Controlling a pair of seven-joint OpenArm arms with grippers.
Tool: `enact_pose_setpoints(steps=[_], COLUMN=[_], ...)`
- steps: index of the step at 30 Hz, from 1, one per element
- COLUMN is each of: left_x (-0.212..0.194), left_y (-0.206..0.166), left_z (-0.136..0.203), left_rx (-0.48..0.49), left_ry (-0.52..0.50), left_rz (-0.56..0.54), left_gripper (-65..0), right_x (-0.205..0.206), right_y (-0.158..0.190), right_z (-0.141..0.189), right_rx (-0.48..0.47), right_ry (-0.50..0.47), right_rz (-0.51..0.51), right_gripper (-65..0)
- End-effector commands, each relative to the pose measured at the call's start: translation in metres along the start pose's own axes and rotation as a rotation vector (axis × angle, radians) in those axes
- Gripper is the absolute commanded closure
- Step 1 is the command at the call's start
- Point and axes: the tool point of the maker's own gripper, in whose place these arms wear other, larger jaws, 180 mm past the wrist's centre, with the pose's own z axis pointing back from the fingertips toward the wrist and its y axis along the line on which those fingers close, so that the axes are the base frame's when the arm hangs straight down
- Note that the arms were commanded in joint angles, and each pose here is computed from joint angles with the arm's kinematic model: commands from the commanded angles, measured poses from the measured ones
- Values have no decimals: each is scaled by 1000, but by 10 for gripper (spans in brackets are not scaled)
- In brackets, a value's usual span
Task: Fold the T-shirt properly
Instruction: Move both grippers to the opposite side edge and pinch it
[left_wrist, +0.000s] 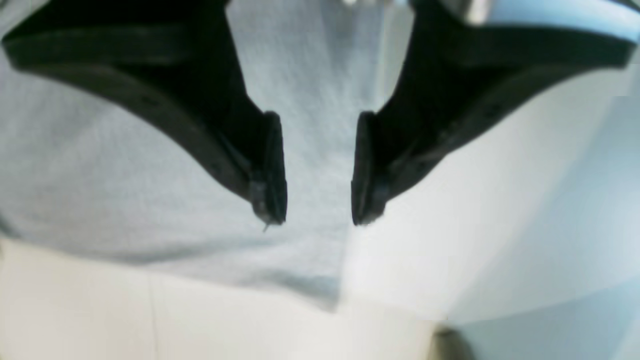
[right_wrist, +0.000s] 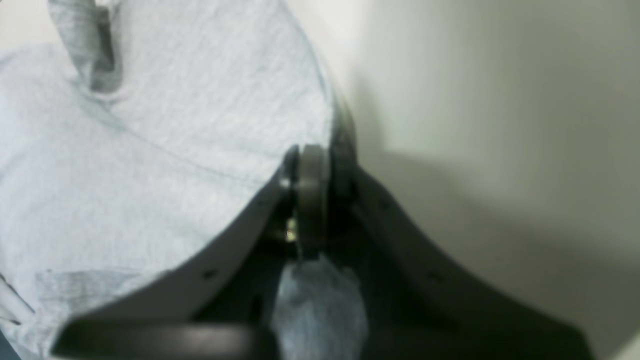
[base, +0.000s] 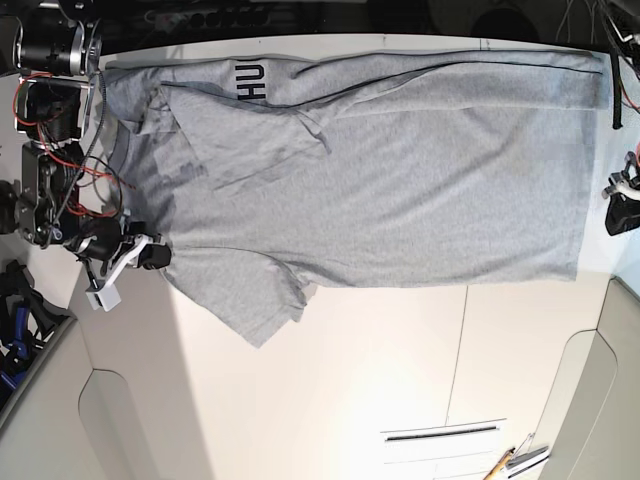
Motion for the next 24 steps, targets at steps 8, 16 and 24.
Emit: enact_pose_setpoints(steps=[8, 16, 24], left_x=[18, -6, -1], left_y=[47, 4, -22], left_z=[-57, -108, -124], left_rx=[45, -34, -71], left_ry=[-12, 110, 115], left_rz=[204, 273, 224], left_gripper=[-383, -383, -381], right_x=[-10, -10, -10], right_y=[-10, -10, -10], right_z=[4, 3, 3], right_rx=[-46, -45, -46], right_ry=[69, 69, 70], right_rz=[20, 20, 20], right_gripper=[0, 0, 0])
